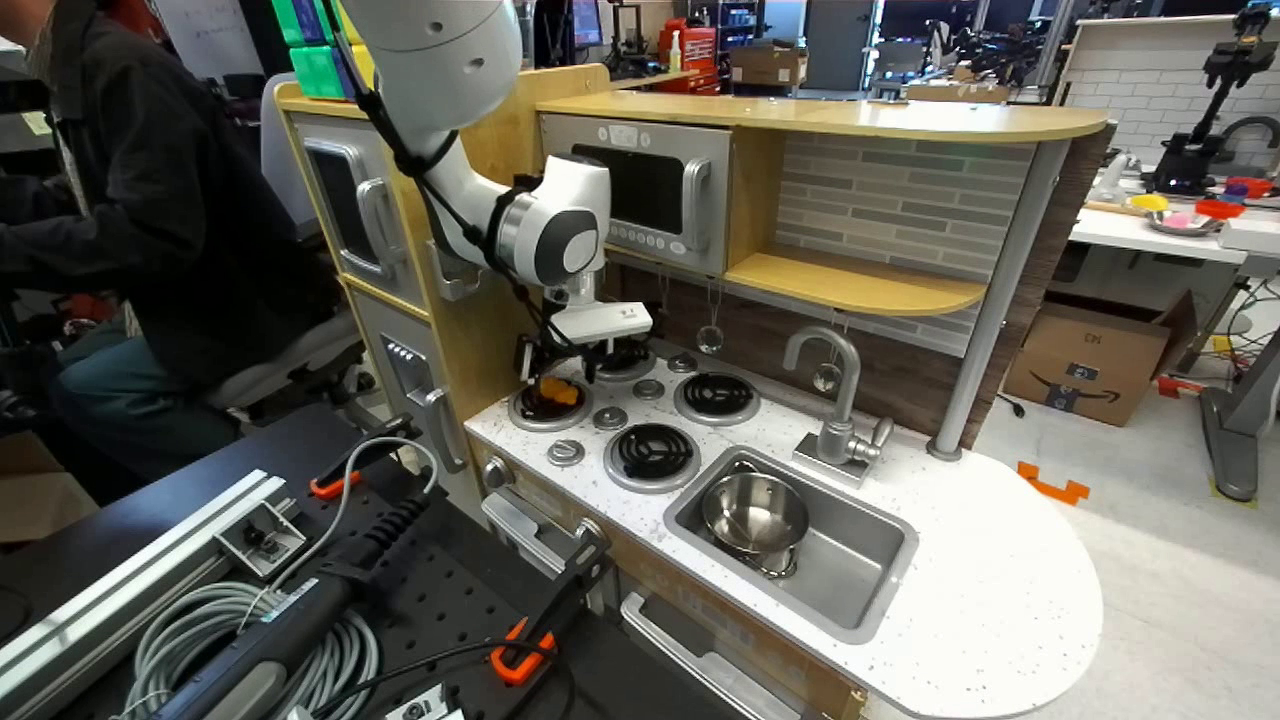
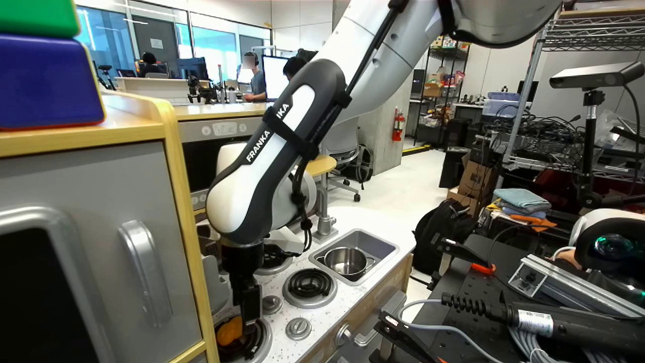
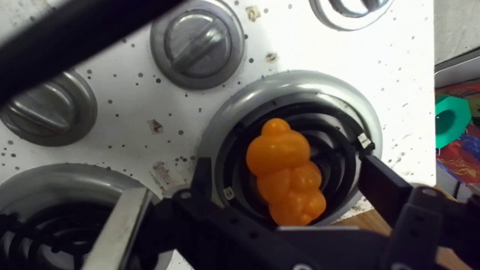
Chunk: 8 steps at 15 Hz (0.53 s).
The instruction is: Put the carrot plush toy inside the pot in the sink
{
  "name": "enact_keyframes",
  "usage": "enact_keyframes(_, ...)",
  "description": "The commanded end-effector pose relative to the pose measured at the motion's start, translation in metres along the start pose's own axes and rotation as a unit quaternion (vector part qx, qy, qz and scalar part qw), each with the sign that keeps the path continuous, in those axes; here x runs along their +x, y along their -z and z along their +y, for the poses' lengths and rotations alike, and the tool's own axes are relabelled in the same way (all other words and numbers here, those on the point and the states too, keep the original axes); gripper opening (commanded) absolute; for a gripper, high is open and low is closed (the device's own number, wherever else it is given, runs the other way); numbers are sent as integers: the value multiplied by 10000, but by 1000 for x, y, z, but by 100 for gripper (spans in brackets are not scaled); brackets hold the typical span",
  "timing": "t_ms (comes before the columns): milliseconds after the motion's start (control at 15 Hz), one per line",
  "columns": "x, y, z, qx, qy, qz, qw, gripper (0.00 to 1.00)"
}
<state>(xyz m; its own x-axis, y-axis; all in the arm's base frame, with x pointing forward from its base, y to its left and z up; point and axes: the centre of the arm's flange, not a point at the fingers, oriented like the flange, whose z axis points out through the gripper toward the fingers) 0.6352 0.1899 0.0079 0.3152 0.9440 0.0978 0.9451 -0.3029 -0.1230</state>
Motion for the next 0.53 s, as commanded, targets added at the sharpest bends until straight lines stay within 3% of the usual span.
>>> enact_keyframes(0, 14, -17, 7, 110, 8, -192, 9998, 82)
enact_keyframes(467, 11, -13, 13, -25, 66, -231, 9997, 27)
